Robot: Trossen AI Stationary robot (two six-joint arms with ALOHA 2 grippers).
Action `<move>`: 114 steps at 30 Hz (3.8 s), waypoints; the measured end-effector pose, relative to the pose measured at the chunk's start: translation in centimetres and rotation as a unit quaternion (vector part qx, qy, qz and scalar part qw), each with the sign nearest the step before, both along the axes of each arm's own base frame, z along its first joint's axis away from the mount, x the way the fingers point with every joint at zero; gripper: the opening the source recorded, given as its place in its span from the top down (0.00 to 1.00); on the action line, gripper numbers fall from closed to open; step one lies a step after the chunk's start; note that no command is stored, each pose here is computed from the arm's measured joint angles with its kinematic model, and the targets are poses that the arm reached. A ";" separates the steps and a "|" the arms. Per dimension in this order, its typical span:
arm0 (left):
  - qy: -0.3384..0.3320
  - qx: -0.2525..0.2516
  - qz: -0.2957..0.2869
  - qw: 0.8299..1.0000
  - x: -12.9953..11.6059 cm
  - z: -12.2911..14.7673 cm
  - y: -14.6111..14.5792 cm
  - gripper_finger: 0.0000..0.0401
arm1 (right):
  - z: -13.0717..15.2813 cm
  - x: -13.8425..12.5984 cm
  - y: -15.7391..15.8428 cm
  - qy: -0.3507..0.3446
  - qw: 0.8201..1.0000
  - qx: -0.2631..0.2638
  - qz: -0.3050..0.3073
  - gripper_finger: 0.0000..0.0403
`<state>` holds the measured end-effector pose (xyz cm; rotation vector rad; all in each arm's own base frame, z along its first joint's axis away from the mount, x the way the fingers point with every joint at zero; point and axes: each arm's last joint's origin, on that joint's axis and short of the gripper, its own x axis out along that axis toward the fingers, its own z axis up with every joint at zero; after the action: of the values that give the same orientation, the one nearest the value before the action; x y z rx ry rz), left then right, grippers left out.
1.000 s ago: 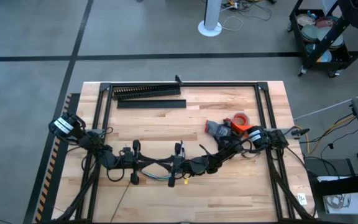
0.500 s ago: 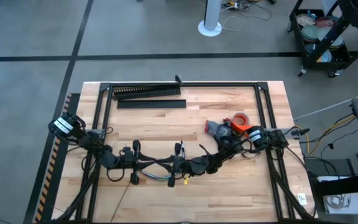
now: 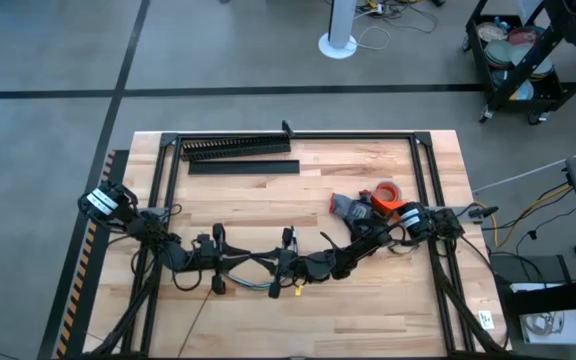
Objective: Ziptie cables
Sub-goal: Wrap the black zip tie on the cable
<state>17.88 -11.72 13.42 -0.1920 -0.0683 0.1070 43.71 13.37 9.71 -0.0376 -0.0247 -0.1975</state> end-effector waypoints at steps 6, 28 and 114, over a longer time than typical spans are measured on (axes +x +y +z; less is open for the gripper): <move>-0.001 0.002 0.000 1.000 0.1 0.1 -0.1 0.96 | 0.0 0.0 0.0 -0.001 1.000 0.000 0.000 1.00; 0.005 0.026 -0.004 1.000 0.1 0.0 -0.1 0.97 | 0.0 0.0 0.0 0.000 1.000 0.002 0.004 1.00; 0.004 0.043 -0.002 0.999 0.1 0.0 -0.1 1.00 | 0.2 0.0 0.0 -0.003 1.000 0.008 0.014 0.99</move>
<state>18.00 -11.78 13.46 -0.1054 -0.0650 0.0998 43.75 13.41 9.92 -0.0213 -0.0305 -0.1690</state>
